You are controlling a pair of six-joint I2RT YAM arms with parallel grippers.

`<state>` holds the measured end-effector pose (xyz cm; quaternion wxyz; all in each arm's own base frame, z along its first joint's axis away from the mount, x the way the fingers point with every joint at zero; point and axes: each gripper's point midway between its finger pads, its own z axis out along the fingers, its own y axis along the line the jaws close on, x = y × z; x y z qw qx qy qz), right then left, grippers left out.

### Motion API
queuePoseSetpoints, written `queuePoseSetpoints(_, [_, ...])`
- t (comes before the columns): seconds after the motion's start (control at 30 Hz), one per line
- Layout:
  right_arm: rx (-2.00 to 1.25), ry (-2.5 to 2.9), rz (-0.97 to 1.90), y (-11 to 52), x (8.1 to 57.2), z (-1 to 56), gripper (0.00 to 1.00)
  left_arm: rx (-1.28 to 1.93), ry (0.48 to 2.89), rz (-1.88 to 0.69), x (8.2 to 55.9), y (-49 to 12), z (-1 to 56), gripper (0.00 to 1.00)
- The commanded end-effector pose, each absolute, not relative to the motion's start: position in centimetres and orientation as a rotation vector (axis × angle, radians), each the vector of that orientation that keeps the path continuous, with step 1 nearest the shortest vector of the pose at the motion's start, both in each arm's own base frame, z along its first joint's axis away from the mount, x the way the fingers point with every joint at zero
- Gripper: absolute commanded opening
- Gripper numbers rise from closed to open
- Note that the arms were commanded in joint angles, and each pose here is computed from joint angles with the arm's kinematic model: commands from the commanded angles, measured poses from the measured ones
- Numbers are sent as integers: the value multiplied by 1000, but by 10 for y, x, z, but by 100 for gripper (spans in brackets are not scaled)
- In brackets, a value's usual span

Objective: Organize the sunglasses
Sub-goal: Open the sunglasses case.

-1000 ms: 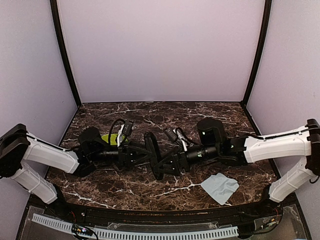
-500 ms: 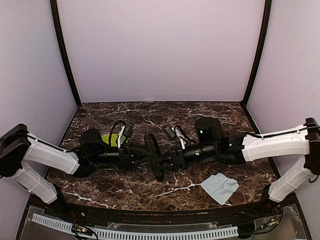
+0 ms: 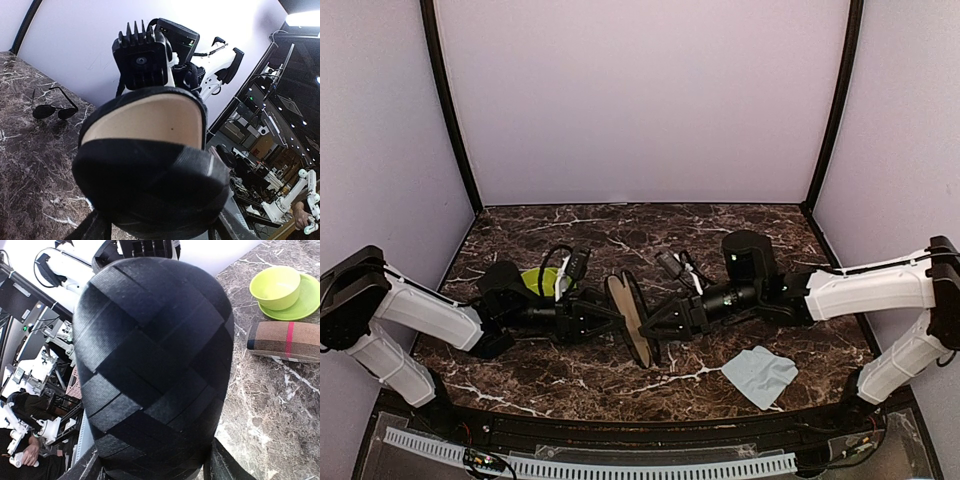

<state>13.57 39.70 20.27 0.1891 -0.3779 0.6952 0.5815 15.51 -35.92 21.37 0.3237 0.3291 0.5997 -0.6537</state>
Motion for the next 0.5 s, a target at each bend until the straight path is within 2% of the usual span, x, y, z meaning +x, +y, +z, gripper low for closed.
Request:
queuePoseSetpoints(0.0, [-874, 2006, 1532, 374, 179, 207, 49, 1054, 1420, -1793, 117, -352, 235, 0])
queuePoseSetpoints(0.07, [-822, 2043, 1487, 366, 190, 202, 54, 1065, 1412, -1796, 113, -352, 238, 0])
queuePoseSetpoints(0.2, [-734, 2122, 1393, 354, 208, 190, 60, 1076, 1394, -1791, 109, -350, 243, 0])
queuePoseSetpoints(0.47, [-646, 2219, 1273, 343, 225, 170, 62, 1085, 1376, -1791, 106, -348, 246, 0])
